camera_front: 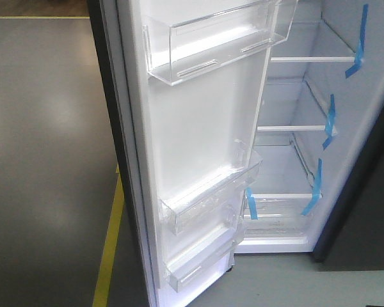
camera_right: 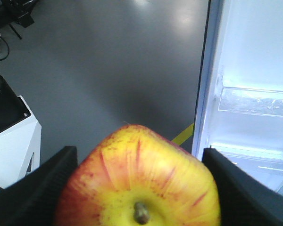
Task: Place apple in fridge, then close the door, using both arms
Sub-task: 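Approach the open refrigerator door and stop in front of it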
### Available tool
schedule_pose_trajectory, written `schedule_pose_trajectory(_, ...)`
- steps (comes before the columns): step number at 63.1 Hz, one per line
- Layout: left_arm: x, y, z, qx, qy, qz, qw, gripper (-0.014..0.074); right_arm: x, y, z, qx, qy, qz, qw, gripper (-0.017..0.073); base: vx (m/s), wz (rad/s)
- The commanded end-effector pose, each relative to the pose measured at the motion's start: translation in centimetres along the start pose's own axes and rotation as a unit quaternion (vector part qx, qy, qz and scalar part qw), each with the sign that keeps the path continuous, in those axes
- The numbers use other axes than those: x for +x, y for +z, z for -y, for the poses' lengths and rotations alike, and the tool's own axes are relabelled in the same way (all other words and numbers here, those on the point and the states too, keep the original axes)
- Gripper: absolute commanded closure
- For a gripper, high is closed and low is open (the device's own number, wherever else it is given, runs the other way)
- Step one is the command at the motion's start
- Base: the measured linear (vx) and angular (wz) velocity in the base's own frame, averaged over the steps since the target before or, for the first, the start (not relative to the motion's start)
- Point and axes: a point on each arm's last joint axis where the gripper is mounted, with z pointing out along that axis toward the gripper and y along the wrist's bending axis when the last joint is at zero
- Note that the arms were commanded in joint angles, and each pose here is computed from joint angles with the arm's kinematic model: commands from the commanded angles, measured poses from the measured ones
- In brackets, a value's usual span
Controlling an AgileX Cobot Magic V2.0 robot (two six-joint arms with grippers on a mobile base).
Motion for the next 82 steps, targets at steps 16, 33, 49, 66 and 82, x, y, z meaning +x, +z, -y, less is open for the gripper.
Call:
schedule_pose_trajectory(16, -0.06, -0.09, 0.02, 0.002, -0.005, 0.036, 0.999, 0.0600, -1.22, -0.32, -0.10, -0.001, 0.004, 0.041, 0.999, 0.0190, 0.07, -0.03)
schedule_pose_trajectory(33, -0.06, -0.09, 0.02, 0.002, -0.005, 0.036, 0.999, 0.0600, -1.22, -0.32, -0.10, -0.001, 0.004, 0.041, 0.999, 0.0190, 0.06, -0.01)
schedule_pose_trajectory(49, -0.06, -0.09, 0.02, 0.002, -0.005, 0.036, 0.999, 0.0600, -1.22, -0.32, -0.10, -0.001, 0.004, 0.041, 0.999, 0.0190, 0.06, -0.01)
schedule_pose_trajectory(66, -0.06, -0.09, 0.02, 0.002, -0.005, 0.036, 0.999, 0.0600, -1.22, -0.32, -0.10, -0.001, 0.004, 0.041, 0.999, 0.0190, 0.05, -0.01)
schedule_pose_trajectory(82, -0.06, -0.09, 0.02, 0.002, -0.005, 0.036, 0.999, 0.0600, -1.22, -0.32, -0.10, -0.001, 0.004, 0.041, 0.999, 0.0190, 0.04, -0.02)
